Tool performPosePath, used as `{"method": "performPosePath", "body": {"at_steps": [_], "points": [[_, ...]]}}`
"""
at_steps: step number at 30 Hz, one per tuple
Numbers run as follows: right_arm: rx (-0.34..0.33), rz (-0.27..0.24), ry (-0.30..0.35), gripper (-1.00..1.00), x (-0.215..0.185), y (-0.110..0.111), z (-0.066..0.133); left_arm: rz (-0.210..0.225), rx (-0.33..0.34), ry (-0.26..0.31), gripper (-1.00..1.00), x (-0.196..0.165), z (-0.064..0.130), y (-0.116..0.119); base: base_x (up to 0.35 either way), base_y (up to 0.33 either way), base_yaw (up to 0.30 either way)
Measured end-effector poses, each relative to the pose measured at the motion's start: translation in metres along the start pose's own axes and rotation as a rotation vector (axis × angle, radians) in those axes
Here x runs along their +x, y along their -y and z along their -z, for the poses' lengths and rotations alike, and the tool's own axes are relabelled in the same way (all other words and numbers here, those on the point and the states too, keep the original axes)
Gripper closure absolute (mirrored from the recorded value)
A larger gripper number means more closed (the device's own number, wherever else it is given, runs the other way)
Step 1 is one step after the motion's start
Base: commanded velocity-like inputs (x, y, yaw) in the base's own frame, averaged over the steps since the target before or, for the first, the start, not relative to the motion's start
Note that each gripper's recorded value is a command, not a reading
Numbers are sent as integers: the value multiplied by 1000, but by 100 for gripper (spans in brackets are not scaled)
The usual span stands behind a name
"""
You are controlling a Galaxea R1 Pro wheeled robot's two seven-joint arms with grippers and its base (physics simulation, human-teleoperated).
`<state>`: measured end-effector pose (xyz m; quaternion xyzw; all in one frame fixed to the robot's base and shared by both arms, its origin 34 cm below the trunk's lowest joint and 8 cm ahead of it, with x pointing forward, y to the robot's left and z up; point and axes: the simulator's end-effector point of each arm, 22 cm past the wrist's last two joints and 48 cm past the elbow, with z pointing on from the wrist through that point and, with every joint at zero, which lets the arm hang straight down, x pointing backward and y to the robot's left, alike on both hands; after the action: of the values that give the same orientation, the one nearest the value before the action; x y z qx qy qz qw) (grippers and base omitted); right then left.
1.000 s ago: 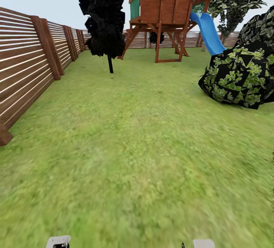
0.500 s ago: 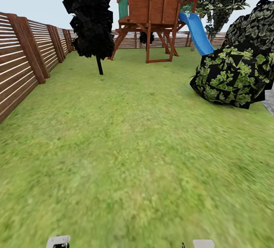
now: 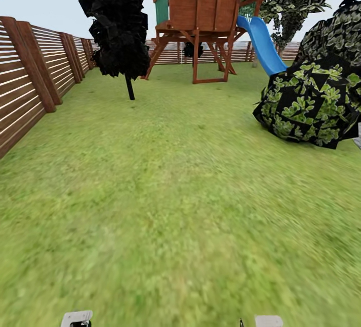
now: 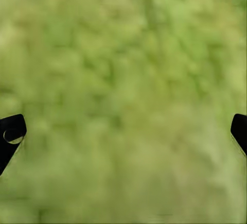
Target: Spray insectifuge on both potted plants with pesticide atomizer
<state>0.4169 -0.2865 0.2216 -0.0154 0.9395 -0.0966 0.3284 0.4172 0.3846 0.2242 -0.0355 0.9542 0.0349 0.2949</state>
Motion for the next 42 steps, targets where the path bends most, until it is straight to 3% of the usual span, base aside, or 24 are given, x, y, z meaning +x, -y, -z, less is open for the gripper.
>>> {"method": "performPosePath", "body": {"at_steps": [9,18,42], "points": [[0,0,0,-100,0,0,0,0,0,-1,100,0,0,0,339,0,-18],[0,-2,0,-100,0,0,0,0,0,0,100,0,0,0,339,0,-215],[6,13,-3,-100,2,11,-1,0,0,0,100,0,0,0,339,0,-3]]}}
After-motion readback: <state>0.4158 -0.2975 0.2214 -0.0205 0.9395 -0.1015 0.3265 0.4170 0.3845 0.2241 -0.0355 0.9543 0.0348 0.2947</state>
